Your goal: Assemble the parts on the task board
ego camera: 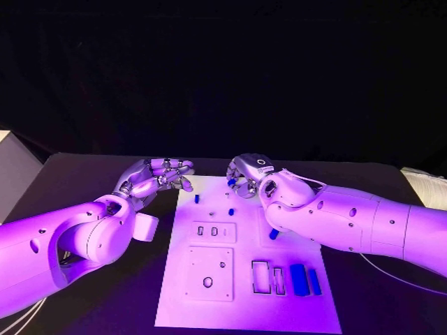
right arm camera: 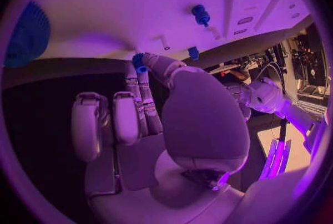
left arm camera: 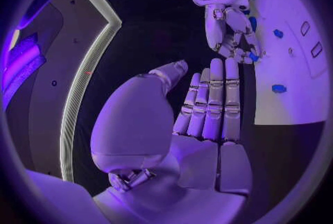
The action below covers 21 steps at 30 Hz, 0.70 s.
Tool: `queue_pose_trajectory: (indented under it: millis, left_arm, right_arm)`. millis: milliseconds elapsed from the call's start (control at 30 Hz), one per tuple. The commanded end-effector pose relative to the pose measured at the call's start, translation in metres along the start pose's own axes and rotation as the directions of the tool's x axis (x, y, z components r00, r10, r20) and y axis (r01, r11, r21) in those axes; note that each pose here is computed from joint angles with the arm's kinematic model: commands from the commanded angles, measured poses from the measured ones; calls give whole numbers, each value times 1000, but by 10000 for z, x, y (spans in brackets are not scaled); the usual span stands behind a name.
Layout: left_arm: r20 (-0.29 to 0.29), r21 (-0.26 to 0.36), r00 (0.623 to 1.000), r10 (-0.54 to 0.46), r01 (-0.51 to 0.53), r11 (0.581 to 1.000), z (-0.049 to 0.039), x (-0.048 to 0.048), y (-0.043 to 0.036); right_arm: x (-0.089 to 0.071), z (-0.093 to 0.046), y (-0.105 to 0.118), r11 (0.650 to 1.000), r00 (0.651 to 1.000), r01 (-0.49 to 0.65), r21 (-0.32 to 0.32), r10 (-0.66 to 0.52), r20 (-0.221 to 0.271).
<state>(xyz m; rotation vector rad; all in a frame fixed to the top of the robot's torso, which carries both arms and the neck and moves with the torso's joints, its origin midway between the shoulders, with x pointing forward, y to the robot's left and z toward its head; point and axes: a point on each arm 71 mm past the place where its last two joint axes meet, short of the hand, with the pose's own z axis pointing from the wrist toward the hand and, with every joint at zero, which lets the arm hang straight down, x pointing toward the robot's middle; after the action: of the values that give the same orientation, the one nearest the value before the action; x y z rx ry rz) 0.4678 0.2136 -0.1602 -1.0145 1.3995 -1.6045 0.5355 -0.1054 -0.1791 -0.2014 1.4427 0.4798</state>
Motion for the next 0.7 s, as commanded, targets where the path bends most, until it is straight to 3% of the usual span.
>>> queue_pose_trajectory:
  millis: [33,700]
  left_arm:
    - [-27,9,1000,-7,7,1000,6,37,-17]
    - [-25,8,1000,-6,6,1000,7,28,-15]
  right_arm:
    - [34,-3,-10,1000,1000,6,0,-6,-21]
    - [57,26,-25,1000,999,20,-11,-20,-51]
